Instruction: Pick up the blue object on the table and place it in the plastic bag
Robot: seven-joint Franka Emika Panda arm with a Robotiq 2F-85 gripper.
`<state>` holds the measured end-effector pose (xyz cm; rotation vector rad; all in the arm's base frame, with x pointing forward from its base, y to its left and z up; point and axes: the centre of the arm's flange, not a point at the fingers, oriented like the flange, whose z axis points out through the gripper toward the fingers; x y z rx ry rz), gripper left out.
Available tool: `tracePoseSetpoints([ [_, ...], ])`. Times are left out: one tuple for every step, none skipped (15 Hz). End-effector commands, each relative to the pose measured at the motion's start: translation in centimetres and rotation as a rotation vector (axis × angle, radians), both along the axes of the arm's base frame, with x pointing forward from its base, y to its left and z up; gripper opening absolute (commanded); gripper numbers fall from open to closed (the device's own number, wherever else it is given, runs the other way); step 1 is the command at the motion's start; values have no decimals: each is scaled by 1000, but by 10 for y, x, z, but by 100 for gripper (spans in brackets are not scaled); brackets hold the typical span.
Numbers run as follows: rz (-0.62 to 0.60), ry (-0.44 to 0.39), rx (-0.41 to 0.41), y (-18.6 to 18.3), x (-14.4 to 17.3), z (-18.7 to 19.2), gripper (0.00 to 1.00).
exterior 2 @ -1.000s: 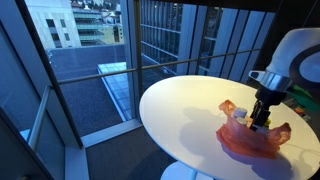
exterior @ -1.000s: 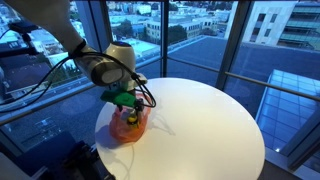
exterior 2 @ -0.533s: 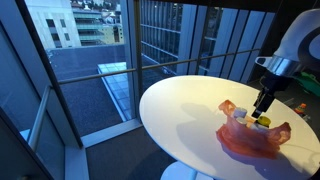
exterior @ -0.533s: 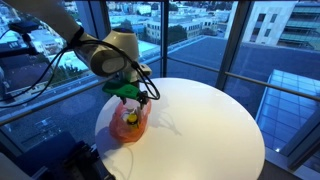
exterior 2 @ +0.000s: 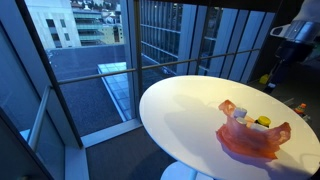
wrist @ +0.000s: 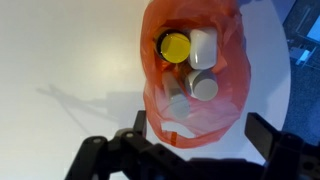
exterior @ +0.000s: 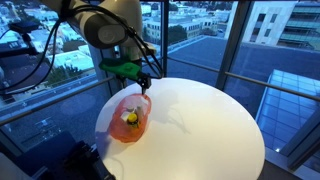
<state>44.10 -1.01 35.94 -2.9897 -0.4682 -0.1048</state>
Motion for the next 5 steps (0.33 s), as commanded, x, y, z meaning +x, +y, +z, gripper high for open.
tracePoseSetpoints([
  [-25, 9, 7, -4, 0, 36, 100],
  [-33, 13, 11, -6, 1, 39, 100],
  [-11, 1, 12, -3, -1, 24, 100],
  [-14, -1, 14, -4, -1, 27, 100],
  [-13, 1, 14, -3, -1, 26, 100],
])
